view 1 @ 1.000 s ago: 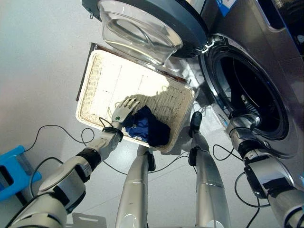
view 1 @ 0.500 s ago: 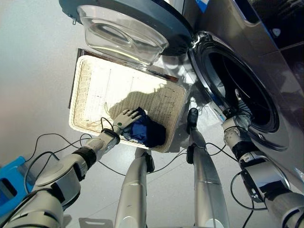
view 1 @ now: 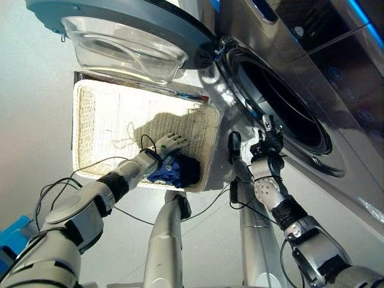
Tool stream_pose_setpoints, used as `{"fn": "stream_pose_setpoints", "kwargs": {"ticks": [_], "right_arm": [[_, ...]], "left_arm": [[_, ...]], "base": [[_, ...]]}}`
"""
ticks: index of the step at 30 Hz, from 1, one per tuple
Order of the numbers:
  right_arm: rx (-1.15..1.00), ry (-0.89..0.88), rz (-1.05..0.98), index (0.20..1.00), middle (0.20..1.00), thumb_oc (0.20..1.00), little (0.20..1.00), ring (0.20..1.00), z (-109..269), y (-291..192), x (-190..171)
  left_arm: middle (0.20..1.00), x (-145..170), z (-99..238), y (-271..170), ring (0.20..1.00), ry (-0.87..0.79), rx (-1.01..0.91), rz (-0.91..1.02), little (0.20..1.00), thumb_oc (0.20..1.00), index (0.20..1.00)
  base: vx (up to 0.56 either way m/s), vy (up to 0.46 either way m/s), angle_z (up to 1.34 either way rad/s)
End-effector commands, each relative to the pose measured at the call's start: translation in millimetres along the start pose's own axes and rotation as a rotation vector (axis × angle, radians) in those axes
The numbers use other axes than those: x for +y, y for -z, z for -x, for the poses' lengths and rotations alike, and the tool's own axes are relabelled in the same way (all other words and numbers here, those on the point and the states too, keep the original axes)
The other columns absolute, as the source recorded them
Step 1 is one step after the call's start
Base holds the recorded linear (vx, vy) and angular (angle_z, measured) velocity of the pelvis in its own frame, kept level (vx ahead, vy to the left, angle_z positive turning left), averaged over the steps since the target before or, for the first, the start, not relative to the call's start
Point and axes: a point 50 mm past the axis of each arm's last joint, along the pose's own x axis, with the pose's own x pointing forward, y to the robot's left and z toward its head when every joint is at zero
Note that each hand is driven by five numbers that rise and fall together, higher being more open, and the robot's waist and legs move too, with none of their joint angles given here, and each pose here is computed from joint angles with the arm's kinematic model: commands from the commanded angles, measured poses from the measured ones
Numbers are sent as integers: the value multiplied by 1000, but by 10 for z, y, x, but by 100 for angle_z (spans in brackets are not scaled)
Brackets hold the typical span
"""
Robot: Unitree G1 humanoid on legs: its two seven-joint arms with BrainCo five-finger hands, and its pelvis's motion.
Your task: Put the clothes into the washing machine.
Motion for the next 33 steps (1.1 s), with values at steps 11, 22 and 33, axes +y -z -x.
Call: {"fn": "stream_pose_setpoints", "kwargs": {"ticks": [11, 22, 33], "right_arm": [[-33, -144, -85, 1000, 1000, 1000, 1000, 1000, 226, 16, 313], [-7, -73, -139, 1000, 1000, 1000, 1000, 1000, 117, -9, 183], [-21, -40, -195, 1000, 1000, 1000, 1000, 1000, 70, -44, 131]], "left_arm": [[1000, -335, 92, 139, 1000, 319, 109, -43, 1000, 1000, 1000], [1000, -538, 191, 163, 1000, 499, 65, -114, 1000, 1000, 1000], [1000, -572, 196, 144, 1000, 527, 46, -216, 1000, 1000, 1000]], "base": [[-2, -20, 2], [0, -15, 1], [0, -7, 4]]}}
